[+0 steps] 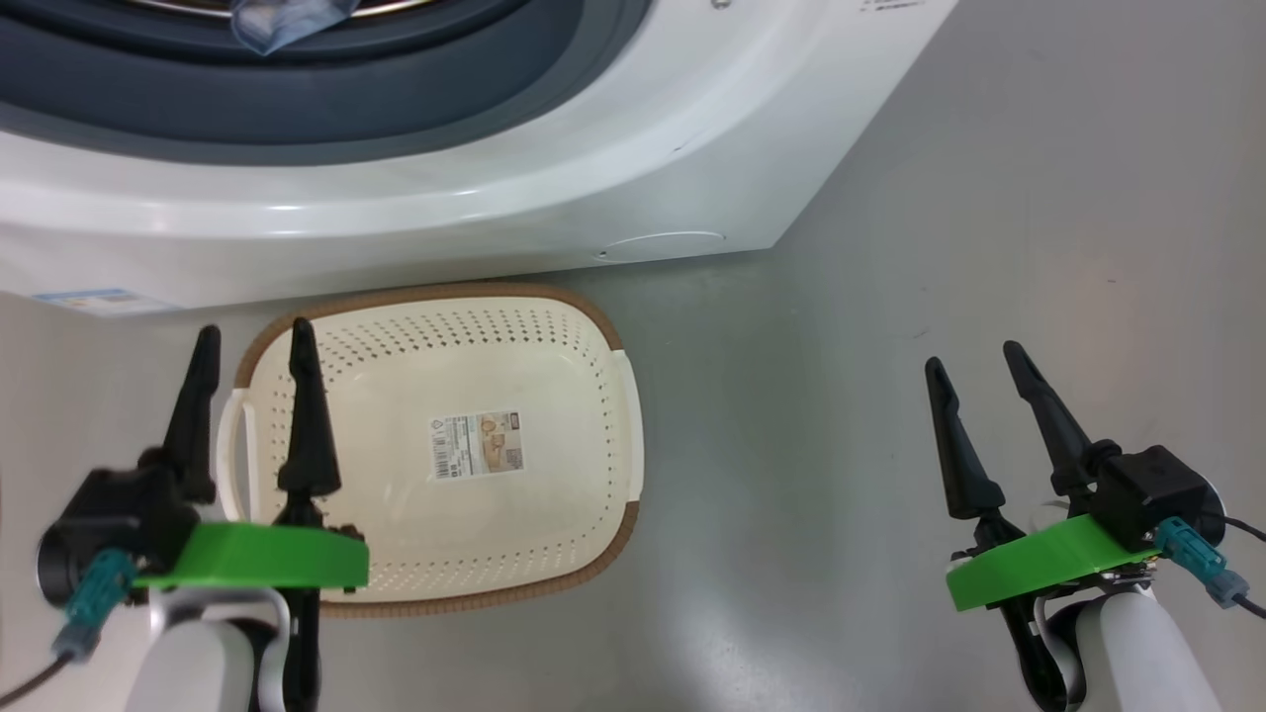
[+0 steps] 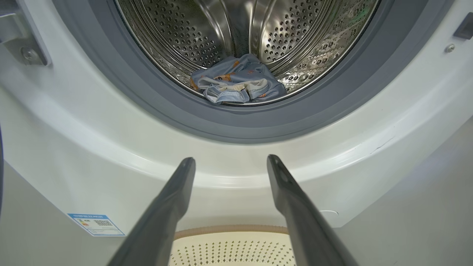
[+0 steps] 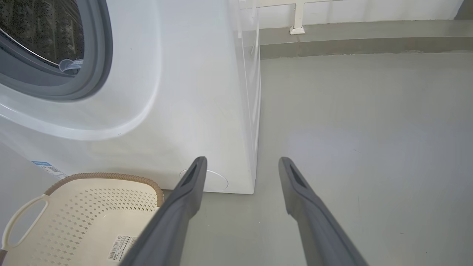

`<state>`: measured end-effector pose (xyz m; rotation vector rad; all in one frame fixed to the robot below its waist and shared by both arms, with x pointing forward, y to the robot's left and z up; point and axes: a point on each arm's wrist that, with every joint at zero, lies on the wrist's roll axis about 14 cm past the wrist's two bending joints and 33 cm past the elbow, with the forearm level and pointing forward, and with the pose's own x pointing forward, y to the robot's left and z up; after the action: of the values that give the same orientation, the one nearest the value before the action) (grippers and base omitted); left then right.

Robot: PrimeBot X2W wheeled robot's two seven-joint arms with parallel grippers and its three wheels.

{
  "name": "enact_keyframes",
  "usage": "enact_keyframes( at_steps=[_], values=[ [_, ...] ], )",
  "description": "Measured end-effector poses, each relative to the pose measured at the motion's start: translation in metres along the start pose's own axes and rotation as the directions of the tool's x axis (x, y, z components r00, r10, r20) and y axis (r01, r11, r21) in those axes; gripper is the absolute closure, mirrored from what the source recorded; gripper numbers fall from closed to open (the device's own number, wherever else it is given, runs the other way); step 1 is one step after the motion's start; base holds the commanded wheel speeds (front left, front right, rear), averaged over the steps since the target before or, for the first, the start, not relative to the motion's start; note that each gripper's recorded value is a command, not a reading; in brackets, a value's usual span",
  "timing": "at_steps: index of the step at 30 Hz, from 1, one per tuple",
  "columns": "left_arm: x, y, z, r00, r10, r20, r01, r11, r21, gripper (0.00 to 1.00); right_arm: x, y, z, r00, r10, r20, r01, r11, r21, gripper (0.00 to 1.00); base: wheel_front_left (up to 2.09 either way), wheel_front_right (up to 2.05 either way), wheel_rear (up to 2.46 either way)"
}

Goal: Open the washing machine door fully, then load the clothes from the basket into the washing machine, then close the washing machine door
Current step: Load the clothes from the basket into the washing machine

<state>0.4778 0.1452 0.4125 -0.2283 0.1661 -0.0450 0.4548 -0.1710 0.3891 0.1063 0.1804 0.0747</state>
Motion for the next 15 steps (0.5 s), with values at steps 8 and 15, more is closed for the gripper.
enact_keyframes(
  at_steps=[8,15],
  values=[
    [-0.019,0.012,0.014,0.998,0.059,0.017,-0.059,0.998,-0.016,0.0,0.003,0.0,0.0,1.0,0.003,0.002,-0.003,1.0,-0.005,0.0,0.0,0.0,0.0],
    [-0.03,0.016,0.023,0.997,0.078,0.023,-0.077,0.997,-0.017,0.0,0.002,0.003,-0.004,1.0,0.012,-0.008,-0.012,1.0,-0.007,0.0,0.0,0.0,0.0]
  ],
)
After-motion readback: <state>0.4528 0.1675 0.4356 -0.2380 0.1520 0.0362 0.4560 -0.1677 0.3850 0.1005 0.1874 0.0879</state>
